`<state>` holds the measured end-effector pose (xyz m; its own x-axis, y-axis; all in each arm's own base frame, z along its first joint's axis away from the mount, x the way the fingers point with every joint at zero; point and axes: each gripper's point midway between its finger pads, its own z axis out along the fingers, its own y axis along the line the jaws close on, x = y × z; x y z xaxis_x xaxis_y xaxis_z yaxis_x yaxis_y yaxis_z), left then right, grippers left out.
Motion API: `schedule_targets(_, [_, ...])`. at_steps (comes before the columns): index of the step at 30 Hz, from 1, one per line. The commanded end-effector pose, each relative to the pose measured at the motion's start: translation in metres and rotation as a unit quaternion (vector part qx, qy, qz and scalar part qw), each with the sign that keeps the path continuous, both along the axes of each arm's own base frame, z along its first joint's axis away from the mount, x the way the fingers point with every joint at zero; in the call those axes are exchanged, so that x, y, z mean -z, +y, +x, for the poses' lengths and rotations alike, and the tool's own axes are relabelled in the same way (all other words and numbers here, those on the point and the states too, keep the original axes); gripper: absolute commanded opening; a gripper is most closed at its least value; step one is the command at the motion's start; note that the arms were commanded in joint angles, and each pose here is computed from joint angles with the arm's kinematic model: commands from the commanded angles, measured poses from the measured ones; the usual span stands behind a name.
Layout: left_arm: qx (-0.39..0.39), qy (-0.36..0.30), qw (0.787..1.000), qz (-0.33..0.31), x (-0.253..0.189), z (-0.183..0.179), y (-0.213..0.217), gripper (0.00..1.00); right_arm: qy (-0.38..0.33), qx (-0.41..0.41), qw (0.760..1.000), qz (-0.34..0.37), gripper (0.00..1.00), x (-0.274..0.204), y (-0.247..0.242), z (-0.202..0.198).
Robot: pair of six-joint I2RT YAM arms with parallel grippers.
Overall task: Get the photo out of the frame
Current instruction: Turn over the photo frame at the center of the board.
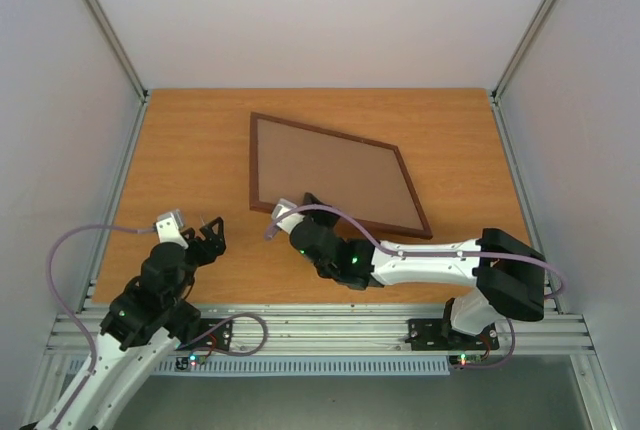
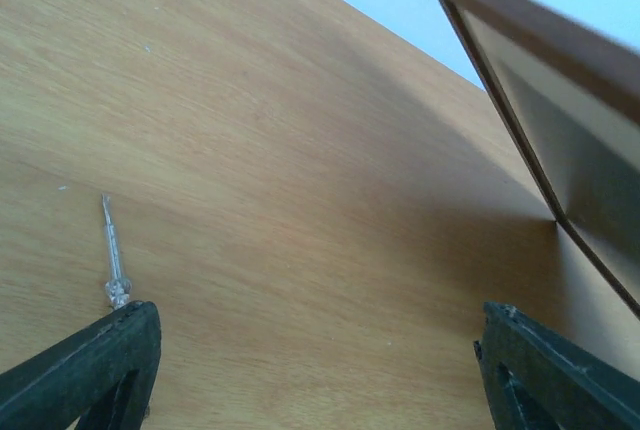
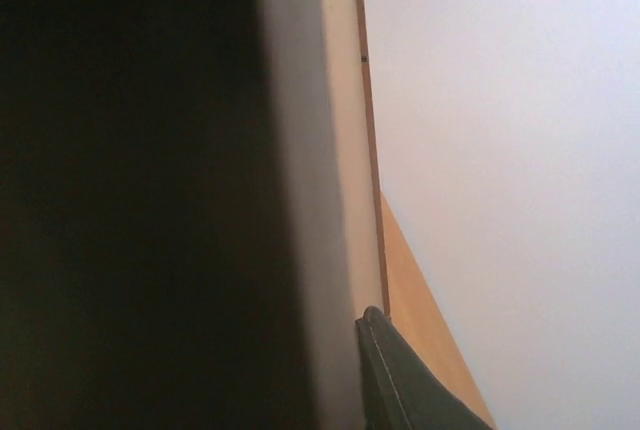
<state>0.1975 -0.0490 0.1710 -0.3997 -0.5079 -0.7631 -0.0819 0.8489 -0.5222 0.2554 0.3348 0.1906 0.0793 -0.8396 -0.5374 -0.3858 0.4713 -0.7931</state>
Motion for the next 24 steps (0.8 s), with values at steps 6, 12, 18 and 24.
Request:
schedule_targets(6, [0.01,-0.049,0.999,-0.019,-0.012,0.011,-0.009,0.89,-0.019,-0.034,0.975,0.217,0.01,-0.115,0.033,-0.002])
schedule_targets(12, [0.025,-0.027,0.999,-0.003,-0.007,0.015,-0.016,0.9,-0.016,-0.065,0.95,0.305,0.01,-0.166,0.05,-0.005])
schedule_targets(18, [0.035,-0.016,0.999,0.0,-0.002,0.018,-0.021,0.9,-0.004,-0.084,0.912,0.402,0.01,-0.209,0.057,-0.007])
schedule_targets(24, [0.03,-0.015,0.999,0.003,0.0,0.017,-0.019,0.9,0.037,-0.045,0.866,0.497,0.01,-0.224,0.039,0.015])
